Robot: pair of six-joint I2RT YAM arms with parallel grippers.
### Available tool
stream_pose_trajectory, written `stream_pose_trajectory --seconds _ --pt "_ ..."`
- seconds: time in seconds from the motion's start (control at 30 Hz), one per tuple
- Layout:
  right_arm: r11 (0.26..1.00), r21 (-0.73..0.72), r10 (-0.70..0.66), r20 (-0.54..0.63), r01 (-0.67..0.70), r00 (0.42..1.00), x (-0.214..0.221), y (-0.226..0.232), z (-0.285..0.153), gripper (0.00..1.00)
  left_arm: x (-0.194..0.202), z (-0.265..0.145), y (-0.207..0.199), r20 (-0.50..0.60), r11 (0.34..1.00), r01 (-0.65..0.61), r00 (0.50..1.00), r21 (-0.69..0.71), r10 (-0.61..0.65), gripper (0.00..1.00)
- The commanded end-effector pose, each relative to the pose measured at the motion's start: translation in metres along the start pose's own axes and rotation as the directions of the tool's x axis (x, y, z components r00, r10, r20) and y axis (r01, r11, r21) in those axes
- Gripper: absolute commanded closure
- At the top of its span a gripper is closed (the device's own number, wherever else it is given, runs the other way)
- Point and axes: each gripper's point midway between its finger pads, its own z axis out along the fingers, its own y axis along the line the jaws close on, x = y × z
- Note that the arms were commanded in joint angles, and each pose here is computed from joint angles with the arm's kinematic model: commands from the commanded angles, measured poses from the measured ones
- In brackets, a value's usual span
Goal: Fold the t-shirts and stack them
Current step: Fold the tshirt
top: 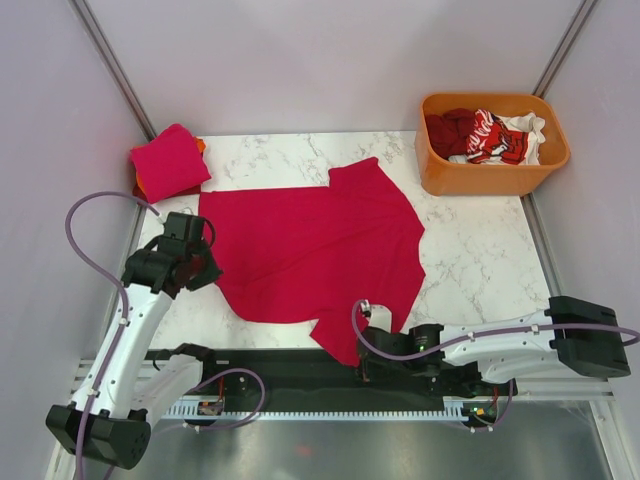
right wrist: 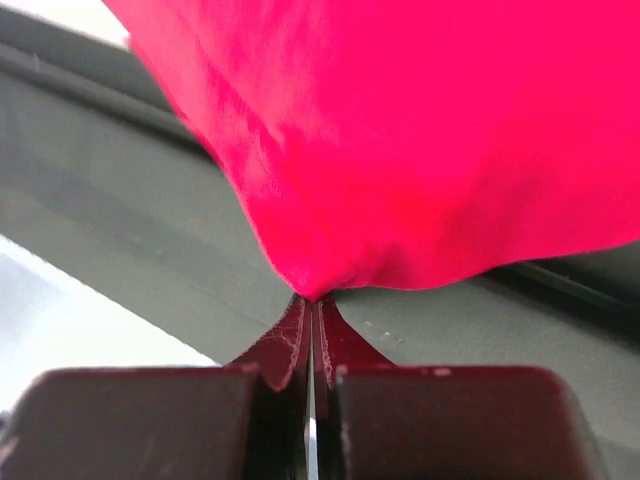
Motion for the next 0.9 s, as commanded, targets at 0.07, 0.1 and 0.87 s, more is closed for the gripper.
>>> stream_pose_trajectory --seconds 0.07,0.1,0.87 --pt "0.982 0.184 -0.072 0.181 0.038 0.981 -0.042 -0.036 -0.009 1.0 0.001 -0.005 -0.002 0.007 0.999 -0.029 1.0 0.036 0.029 0.98" --pt "0.976 0.211 -0.092 0.169 0.055 0.981 -0.042 -0.039 -0.015 1.0 0.001 -0.005 -0.002 0.008 0.999 -0.03 1.0 0.038 0.03 0.98" --pt "0.962 0.233 -0.168 0.102 0.14 0.981 -0.025 -0.025 -0.008 0.35 0.002 -0.007 -0.003 0.014 0.998 -0.029 1.0 0.049 0.028 0.98"
